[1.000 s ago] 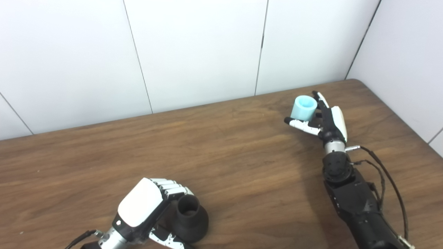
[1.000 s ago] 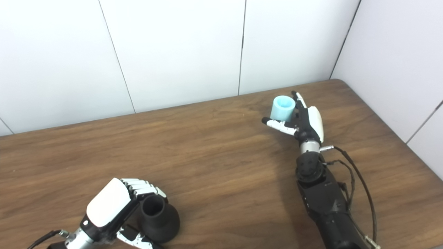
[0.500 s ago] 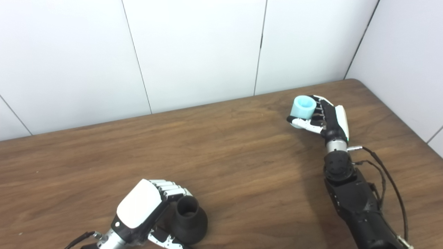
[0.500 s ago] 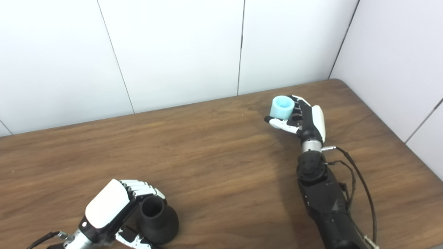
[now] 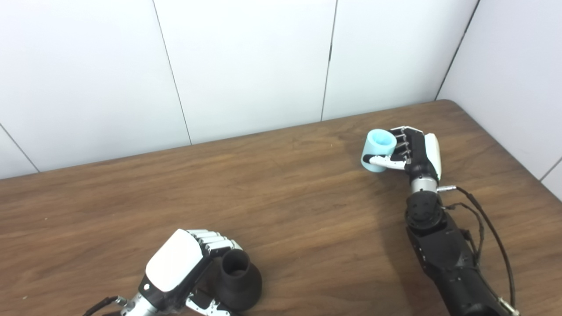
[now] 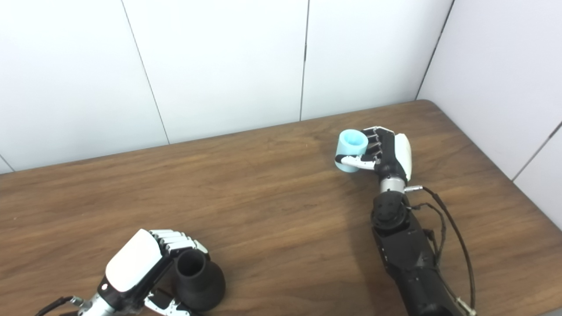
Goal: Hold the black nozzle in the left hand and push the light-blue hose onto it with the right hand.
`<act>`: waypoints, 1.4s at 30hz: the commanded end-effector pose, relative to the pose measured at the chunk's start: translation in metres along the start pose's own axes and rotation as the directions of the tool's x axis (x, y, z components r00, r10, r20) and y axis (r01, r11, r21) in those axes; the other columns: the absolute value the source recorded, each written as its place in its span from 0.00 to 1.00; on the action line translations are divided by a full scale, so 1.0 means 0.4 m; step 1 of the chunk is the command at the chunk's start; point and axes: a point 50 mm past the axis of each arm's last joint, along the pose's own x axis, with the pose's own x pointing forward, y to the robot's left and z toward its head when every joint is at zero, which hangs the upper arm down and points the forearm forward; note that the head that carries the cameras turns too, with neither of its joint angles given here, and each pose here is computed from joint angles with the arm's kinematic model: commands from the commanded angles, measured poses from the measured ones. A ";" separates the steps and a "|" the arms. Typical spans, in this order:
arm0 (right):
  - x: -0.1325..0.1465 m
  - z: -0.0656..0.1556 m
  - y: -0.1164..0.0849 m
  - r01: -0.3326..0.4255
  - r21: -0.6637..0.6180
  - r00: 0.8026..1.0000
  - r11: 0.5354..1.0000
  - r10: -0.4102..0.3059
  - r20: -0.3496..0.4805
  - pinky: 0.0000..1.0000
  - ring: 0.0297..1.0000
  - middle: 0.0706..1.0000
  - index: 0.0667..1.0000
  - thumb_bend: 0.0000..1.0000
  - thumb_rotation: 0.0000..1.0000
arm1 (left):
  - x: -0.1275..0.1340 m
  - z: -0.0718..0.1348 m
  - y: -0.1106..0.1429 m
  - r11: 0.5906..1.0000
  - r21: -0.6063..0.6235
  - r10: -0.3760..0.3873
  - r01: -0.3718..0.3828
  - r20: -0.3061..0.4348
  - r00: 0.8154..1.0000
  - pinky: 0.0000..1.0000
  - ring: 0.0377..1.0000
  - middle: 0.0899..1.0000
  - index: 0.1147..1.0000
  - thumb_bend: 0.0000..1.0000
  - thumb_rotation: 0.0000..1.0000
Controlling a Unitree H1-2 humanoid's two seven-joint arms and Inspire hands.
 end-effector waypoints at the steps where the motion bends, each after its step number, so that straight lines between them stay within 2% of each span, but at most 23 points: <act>1: 0.026 0.041 -0.020 0.034 -0.006 0.998 0.999 -0.034 0.056 0.08 0.10 0.24 0.45 0.52 0.07 | -0.063 0.018 -0.064 0.996 -0.080 -0.042 0.038 -0.044 0.998 0.42 0.48 0.43 0.42 0.52 0.00; 3: 0.024 0.041 -0.020 0.029 -0.015 0.998 0.999 -0.028 0.056 0.06 0.07 0.14 0.45 0.52 0.11 | -0.063 0.018 -0.064 0.996 -0.080 -0.040 0.037 -0.044 0.998 0.42 0.48 0.43 0.42 0.52 0.00; 12: 0.006 0.053 -0.023 0.008 -0.049 0.994 0.999 -0.002 0.113 0.07 0.09 0.13 0.45 0.52 0.12 | -0.060 0.017 -0.068 0.996 -0.082 -0.044 0.040 -0.042 0.998 0.42 0.48 0.43 0.42 0.52 0.00; 13: 0.004 0.056 -0.023 0.007 -0.053 0.993 0.999 -0.001 0.114 0.09 0.11 0.17 0.45 0.52 0.12 | -0.060 0.018 -0.069 0.996 -0.082 -0.048 0.045 -0.039 0.998 0.42 0.48 0.43 0.42 0.52 0.00; 14: 0.003 0.059 -0.024 0.004 -0.056 0.993 0.998 0.003 0.116 0.15 0.19 0.26 0.46 0.52 0.06 | -0.059 0.018 -0.071 0.995 -0.084 -0.052 0.049 -0.038 0.998 0.42 0.48 0.44 0.42 0.52 0.00; 16: 0.000 0.065 -0.024 -0.011 -0.055 0.993 0.998 0.017 0.117 0.35 0.38 0.43 0.43 0.52 0.01 | -0.058 0.020 -0.073 0.994 -0.091 -0.062 0.059 -0.036 0.997 0.42 0.48 0.44 0.41 0.52 0.00; 19: -0.008 0.079 -0.023 -0.033 -0.048 0.993 0.998 0.038 0.108 0.42 0.41 0.48 0.43 0.52 0.00 | -0.056 0.020 -0.077 0.993 -0.101 -0.067 0.063 -0.035 0.997 0.41 0.48 0.43 0.42 0.52 0.00; 27: -0.024 0.110 -0.026 -0.054 -0.042 0.992 0.998 0.058 0.113 0.39 0.40 0.50 0.42 0.52 0.00 | -0.054 0.020 -0.082 0.991 -0.113 -0.076 0.071 -0.041 0.996 0.41 0.49 0.43 0.42 0.52 0.00; 32: -0.036 0.124 -0.029 -0.073 -0.024 0.985 0.997 0.076 0.153 0.31 0.37 0.49 0.44 0.51 0.00 | -0.055 0.020 -0.084 0.991 -0.115 -0.074 0.069 -0.045 0.996 0.41 0.49 0.44 0.41 0.52 0.00; 34: -0.046 0.136 -0.030 -0.083 -0.014 0.982 0.996 0.084 0.170 0.31 0.37 0.49 0.44 0.51 0.00 | -0.055 0.020 -0.085 0.991 -0.115 -0.075 0.069 -0.046 0.996 0.41 0.49 0.44 0.42 0.52 0.00; 35: -0.053 0.144 -0.031 -0.090 -0.011 0.980 0.996 0.091 0.176 0.29 0.40 0.48 0.43 0.52 0.00 | -0.055 0.020 -0.085 0.991 -0.116 -0.076 0.070 -0.046 0.996 0.41 0.49 0.43 0.42 0.52 0.00; 38: -0.073 0.166 -0.036 -0.123 -0.007 0.970 0.992 0.121 0.212 0.26 0.43 0.48 0.42 0.52 0.00 | -0.055 0.021 -0.084 0.990 -0.120 -0.077 0.071 -0.046 0.996 0.41 0.49 0.43 0.42 0.52 0.00; 42: -0.108 0.204 -0.048 -0.184 0.017 0.948 0.983 0.173 0.268 0.27 0.41 0.47 0.43 0.52 0.00 | -0.055 0.024 -0.091 0.990 -0.123 -0.080 0.074 -0.048 0.996 0.42 0.49 0.44 0.42 0.52 0.00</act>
